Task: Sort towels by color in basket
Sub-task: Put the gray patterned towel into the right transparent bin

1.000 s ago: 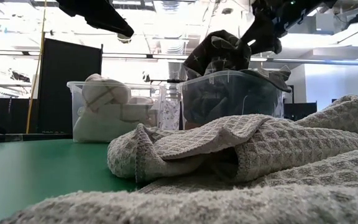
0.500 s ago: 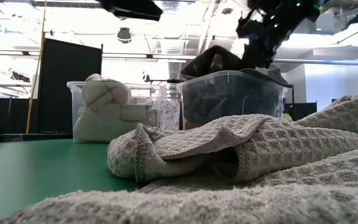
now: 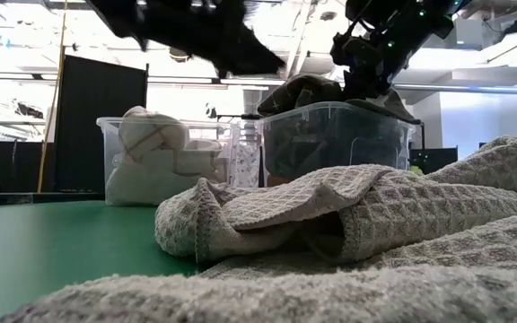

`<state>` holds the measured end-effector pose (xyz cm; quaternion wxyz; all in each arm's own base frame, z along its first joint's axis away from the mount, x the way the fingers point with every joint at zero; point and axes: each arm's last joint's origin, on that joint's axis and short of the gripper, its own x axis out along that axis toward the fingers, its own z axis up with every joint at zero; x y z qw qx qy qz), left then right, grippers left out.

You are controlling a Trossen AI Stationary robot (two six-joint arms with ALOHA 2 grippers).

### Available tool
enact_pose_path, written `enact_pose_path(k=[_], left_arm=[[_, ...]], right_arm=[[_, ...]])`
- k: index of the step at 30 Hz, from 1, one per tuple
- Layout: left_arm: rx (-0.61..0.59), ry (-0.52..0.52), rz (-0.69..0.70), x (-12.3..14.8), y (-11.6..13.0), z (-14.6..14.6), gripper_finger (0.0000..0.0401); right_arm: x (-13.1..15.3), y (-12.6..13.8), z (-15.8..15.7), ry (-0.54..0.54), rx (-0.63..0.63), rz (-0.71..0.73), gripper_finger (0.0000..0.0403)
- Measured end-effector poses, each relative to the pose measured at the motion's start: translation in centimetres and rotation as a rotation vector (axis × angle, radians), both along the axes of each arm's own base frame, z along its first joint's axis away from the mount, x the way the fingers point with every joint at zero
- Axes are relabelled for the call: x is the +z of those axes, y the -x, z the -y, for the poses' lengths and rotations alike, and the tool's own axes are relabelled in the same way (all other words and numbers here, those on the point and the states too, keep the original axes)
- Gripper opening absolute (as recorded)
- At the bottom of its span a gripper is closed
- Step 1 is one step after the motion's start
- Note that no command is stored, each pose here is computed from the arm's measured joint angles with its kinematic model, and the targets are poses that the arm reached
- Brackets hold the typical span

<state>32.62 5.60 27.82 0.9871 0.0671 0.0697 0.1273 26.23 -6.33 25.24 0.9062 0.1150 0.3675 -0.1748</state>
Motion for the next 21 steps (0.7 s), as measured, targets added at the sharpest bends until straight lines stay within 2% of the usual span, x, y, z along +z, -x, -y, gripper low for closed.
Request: enact_pose_path(k=[7, 11, 16, 21], left_arm=[[0.002, -0.13, -0.113, -1.5, -5.1, -1.5, 0.0174], [0.011, -0.102, -0.269, -3.1, -7.9, -2.9, 0.0174], [-0.01, -0.076, -0.346, -3.6, -10.4, -3.6, 0.0173], [-0.023, -0.078, -0.383, -4.1, -11.4, -3.8, 0.0173]], right_arm=[[0.0, 0.0, -0.3, -0.016, -0.006, 0.004, 0.0045], [-0.1, 0.1, -0.6, -0.021, 0.002, -0.014, 0.0049], [0.1, 0.9, -0.7, -0.029, 0.001, -0.052, 0.005], [1.9, 2.7, -1.1, -0.007, 0.019, -0.028, 0.0052]])
